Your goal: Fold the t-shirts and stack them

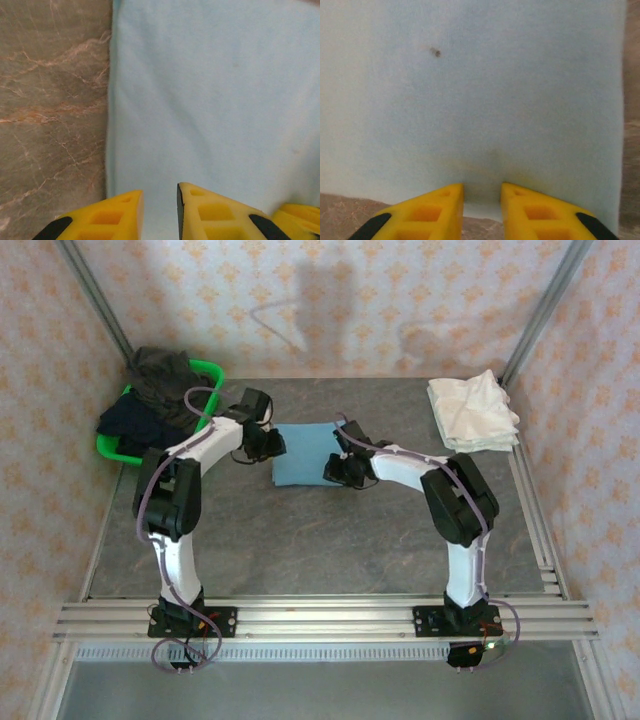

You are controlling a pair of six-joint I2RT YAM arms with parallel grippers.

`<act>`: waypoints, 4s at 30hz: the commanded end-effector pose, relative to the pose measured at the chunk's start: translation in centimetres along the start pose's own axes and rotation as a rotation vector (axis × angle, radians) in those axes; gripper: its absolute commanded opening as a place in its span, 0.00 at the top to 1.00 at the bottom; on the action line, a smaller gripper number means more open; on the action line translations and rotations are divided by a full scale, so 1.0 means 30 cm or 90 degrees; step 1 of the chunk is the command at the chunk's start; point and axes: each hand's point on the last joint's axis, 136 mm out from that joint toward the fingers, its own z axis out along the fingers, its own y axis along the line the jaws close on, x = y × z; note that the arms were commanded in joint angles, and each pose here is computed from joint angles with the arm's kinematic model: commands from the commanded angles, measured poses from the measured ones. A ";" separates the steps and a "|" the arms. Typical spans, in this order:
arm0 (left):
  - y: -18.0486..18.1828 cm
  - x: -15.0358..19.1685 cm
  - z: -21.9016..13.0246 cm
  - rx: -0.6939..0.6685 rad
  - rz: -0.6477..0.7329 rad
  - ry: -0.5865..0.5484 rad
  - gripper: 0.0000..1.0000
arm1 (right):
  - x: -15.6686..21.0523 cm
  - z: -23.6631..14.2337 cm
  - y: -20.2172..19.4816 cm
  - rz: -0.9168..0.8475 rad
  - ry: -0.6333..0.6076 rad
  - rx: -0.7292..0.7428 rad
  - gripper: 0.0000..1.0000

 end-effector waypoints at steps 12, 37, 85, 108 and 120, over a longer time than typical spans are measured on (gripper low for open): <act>0.033 -0.113 0.090 -0.038 -0.012 0.032 0.63 | -0.373 0.022 0.011 -0.072 -0.073 0.083 0.57; -0.099 -0.336 -0.167 -0.018 0.060 -0.056 0.59 | 0.235 -0.297 -0.092 -0.062 -0.035 0.175 0.54; -0.036 0.341 0.063 -0.086 0.105 0.063 0.63 | 0.382 -0.219 -0.126 0.044 -0.035 0.035 0.42; 0.021 0.374 0.112 -0.115 0.099 0.088 0.63 | 0.437 -0.152 -0.138 0.004 -0.013 0.250 0.48; 0.053 0.376 0.120 -0.122 0.092 0.097 0.64 | 0.478 -0.110 -0.175 0.009 0.004 0.288 0.52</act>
